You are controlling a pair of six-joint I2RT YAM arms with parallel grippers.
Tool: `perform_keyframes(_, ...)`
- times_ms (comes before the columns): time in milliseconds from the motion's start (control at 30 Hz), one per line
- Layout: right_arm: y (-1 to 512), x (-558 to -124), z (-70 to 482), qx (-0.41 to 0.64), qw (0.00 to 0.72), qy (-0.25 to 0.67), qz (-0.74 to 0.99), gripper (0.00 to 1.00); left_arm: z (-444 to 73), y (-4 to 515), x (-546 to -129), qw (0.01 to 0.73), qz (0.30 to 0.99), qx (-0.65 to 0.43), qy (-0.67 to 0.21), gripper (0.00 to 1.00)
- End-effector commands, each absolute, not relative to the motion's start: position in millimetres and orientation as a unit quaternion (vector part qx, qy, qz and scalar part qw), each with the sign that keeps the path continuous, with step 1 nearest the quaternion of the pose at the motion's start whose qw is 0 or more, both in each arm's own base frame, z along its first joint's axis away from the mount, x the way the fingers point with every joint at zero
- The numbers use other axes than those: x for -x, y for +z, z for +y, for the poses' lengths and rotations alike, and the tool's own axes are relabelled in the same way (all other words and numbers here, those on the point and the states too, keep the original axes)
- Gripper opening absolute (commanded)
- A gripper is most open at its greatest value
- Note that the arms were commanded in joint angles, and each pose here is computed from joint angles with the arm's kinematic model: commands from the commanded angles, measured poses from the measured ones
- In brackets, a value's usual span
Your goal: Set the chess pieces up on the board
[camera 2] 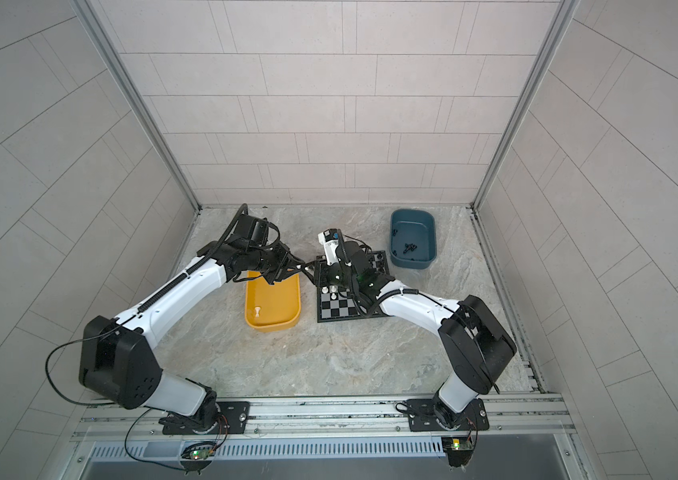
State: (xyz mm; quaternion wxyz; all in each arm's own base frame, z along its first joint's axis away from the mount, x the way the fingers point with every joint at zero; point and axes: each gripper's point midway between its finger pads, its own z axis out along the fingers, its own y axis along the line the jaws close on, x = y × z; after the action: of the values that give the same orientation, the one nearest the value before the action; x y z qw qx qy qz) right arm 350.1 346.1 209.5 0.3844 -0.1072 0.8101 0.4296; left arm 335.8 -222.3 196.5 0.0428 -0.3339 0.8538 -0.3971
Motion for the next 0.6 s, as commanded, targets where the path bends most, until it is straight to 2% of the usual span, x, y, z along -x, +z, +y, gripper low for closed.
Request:
perform_keyframes(0,217,-356,350,0.101,0.397,0.433,0.803,0.28,-222,199,-326,0.037,0.854,0.335,-0.397,0.05)
perform_keyframes(100,216,-358,350,0.100,0.399,0.428,0.805,0.16,-223,199,-325,0.040,0.856,0.330,-0.395,0.09)
perform_keyframes(200,217,-358,348,0.097,0.404,0.423,0.805,0.04,-221,197,-323,0.043,0.860,0.328,-0.389,0.24)
perform_keyframes(267,221,-356,342,0.094,0.412,0.418,0.804,0.00,-219,201,-329,0.062,0.863,0.313,-0.392,0.46)
perform_keyframes(300,224,-354,338,0.096,0.416,0.411,0.805,0.00,-217,209,-335,0.084,0.866,0.293,-0.396,0.69)
perform_keyframes(333,226,-352,333,0.097,0.418,0.402,0.809,0.00,-215,218,-342,0.107,0.868,0.270,-0.402,0.95)
perform_keyframes(367,229,-348,328,0.099,0.419,0.394,0.812,0.00,-210,226,-347,0.125,0.871,0.252,-0.402,1.00)
perform_keyframes(467,229,-334,309,0.111,0.407,0.360,0.832,0.00,-195,246,-356,0.174,0.887,0.179,-0.388,1.00)
perform_keyframes(567,221,-318,293,0.145,0.371,0.302,0.866,0.00,-191,248,-338,0.182,0.910,0.073,-0.366,1.00)
